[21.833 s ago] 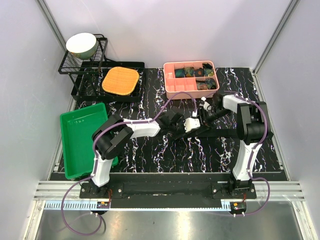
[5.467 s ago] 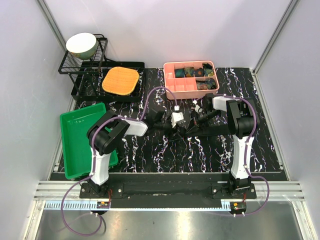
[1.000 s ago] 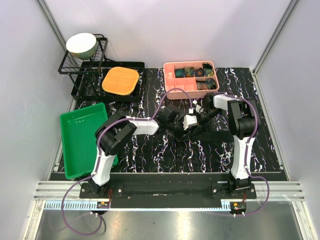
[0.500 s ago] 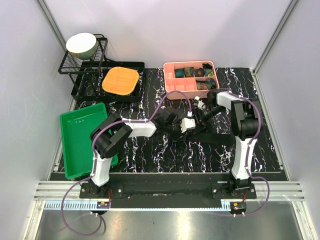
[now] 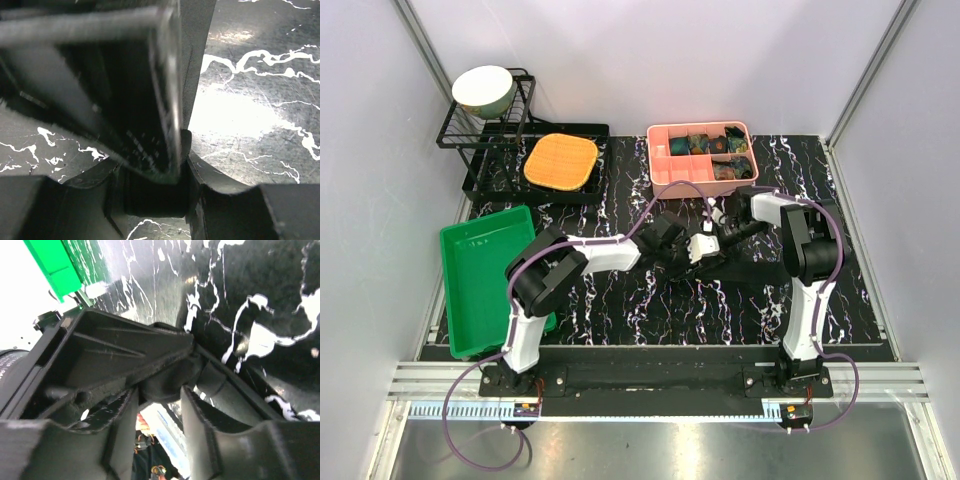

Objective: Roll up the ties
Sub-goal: Roll the tie at the center of the board.

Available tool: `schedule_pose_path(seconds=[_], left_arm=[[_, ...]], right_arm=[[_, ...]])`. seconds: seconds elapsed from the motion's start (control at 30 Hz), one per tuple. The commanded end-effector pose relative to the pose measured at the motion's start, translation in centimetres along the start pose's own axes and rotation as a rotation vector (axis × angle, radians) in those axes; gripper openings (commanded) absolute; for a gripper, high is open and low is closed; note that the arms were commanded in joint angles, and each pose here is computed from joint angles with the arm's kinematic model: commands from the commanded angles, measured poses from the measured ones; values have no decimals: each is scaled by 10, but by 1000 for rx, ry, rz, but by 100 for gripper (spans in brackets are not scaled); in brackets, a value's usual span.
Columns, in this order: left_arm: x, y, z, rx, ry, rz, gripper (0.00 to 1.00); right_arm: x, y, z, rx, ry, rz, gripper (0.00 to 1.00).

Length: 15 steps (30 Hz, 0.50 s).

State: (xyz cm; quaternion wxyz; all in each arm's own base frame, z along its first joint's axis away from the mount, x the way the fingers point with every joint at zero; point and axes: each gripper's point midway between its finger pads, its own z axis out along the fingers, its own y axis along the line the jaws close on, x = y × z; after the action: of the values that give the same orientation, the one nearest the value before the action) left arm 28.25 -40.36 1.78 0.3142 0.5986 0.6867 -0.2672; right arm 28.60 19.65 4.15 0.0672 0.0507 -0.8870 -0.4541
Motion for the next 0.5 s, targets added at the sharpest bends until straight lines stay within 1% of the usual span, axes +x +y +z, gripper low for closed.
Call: schedule_pose_path(seconds=[0.0,0.03,0.07,0.17,0.2,0.23,0.33,0.47], left_arm=[[101,-19,0,0,340,-91,21],[101,-21,0,5,343,-95,21],[102,-22,0,6,344,-108,22],[98,-26,0,20,328,-137,30],[97,-27,0,25,319,-142,33],[92,-25,1,24,291,-142,41],[77,-25,0,49,194,-154,54],[55,-26,1,102,83,-154,61]], right_arm=[[-17,5,5,-35,-34,-50,39],[-17,1,7,-27,-31,-45,34],[-17,-3,7,-13,-30,-39,20],[-12,-23,10,71,-14,-34,2],[-11,-32,10,109,-12,-32,0],[-9,-38,9,129,-7,-21,0],[-6,-55,7,198,-5,-3,0],[-4,-71,3,260,-3,24,0]])
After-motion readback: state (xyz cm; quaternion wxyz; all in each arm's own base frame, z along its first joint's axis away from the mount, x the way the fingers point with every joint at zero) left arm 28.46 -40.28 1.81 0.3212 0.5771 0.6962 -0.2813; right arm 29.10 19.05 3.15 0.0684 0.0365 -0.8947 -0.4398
